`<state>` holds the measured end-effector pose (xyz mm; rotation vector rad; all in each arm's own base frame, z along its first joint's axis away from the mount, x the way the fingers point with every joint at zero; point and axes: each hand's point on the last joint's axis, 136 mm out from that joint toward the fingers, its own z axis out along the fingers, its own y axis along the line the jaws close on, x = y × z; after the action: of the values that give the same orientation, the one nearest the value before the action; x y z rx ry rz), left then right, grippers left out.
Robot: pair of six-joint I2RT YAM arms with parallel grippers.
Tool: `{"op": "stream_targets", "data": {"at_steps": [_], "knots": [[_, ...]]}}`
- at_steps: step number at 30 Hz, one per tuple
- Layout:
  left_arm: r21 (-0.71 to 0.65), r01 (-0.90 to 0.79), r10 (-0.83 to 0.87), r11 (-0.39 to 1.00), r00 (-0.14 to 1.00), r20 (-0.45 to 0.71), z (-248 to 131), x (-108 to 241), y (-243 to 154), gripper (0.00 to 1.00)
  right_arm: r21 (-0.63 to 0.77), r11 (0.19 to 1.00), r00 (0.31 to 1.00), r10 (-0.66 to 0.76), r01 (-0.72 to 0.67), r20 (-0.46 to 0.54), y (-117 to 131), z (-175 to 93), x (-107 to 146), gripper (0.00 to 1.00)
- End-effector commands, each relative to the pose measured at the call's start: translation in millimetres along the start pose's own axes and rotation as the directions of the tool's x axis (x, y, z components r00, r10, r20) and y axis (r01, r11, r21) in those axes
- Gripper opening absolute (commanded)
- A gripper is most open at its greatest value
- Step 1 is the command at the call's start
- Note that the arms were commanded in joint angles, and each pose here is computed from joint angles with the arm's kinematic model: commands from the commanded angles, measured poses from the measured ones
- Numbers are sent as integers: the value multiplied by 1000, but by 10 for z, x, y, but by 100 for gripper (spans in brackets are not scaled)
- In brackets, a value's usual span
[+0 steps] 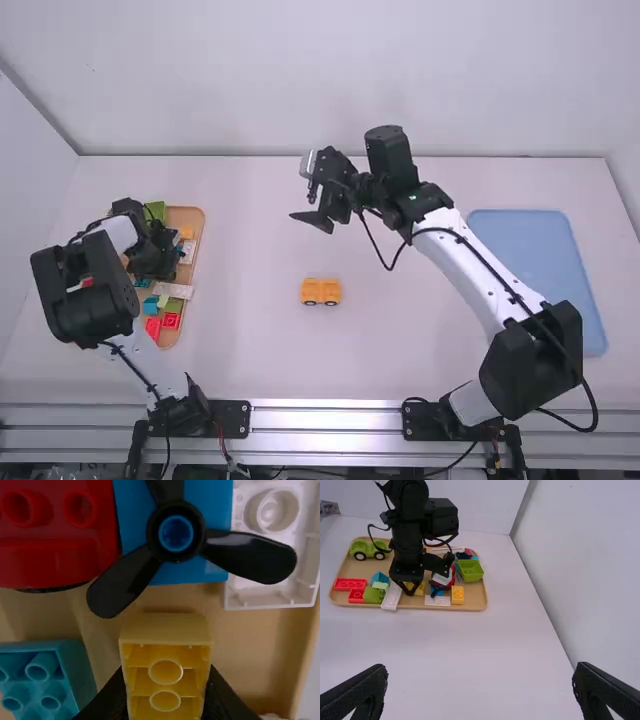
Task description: Assemble lego blocks to make yellow taxi
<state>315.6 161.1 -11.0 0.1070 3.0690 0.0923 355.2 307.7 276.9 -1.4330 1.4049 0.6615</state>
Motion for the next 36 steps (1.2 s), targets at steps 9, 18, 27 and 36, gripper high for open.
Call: {"op": "stream_targets", "data": {"at_steps": [9,18,27,36], "knots": [[-22,-53,57,998,946,319,-1101,-317,-242,19,56,988,990,142,-143,18,-299,-243,55,99],[-129,-622,429,773,362,828,-2289,-417,-1910,29,-197,969,976,177,-151,125,-71,-311,257,99],[-97,-769,313,632,139,939,-2526,-466,-2862,30,-391,914,919,241,-107,312,77,-499,180,100],[43,-899,70,436,82,994,-2692,-614,-3471,27,-409,912,905,199,-30,375,170,-557,127,90]]}}
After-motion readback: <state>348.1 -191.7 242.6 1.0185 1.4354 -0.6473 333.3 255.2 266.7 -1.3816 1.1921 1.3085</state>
